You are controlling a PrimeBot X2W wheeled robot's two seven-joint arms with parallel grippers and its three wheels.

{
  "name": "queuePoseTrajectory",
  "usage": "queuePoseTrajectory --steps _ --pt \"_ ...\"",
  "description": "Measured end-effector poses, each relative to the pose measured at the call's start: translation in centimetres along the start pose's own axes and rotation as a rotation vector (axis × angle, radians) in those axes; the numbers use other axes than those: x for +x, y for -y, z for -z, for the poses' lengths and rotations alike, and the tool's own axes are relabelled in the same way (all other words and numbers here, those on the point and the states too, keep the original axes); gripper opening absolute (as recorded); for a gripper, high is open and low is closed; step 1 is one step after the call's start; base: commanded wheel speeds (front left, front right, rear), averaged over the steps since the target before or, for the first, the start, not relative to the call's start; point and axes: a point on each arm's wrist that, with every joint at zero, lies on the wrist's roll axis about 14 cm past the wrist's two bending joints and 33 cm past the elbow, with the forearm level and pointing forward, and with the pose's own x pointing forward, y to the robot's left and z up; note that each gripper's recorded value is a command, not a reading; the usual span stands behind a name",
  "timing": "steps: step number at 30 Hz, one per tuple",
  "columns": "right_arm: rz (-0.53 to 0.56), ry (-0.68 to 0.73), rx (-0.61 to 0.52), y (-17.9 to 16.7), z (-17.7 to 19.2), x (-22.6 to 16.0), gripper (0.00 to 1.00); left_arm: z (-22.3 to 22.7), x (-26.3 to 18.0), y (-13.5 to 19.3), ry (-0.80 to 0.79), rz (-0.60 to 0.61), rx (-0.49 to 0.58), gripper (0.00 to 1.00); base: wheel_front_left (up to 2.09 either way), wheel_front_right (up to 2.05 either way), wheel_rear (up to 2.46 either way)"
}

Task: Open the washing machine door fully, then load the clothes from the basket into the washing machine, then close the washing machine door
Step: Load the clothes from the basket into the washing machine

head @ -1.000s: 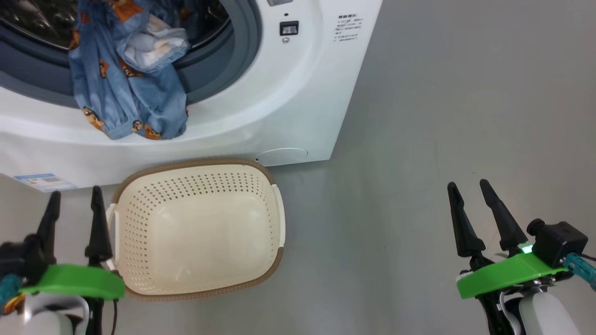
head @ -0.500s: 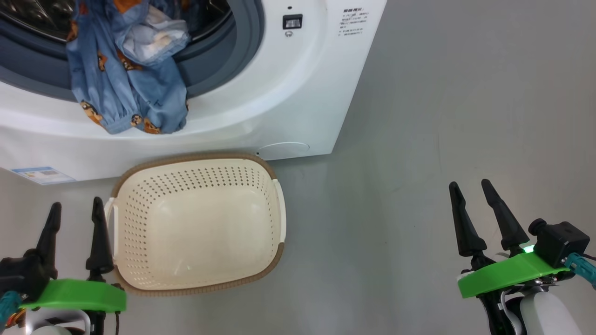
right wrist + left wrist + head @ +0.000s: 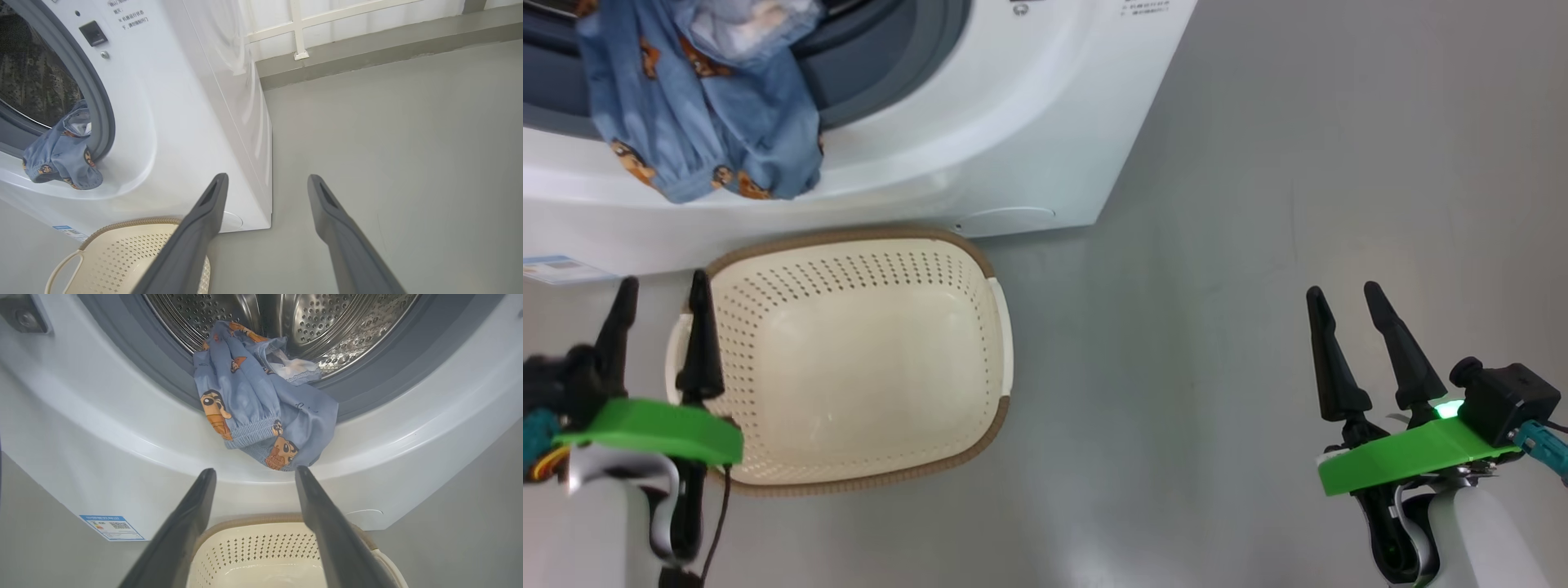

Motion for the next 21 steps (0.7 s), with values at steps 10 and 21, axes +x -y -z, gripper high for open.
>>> queuePoseTrajectory --steps 10,21 --pt "0.029 -0.011 -0.001 0.9 0.7 0.7 1.0 3.6 4.1 2.2 -0.111 0.086 0.013 1.0 0.0 0.0 0.0" --pt "0.065 -0.026 -0.006 1.9 1.3 0.6 1.0 4.6 8.0 4.1 -0.139 0.128 0.012 1.0 0.0 0.0 0.0"
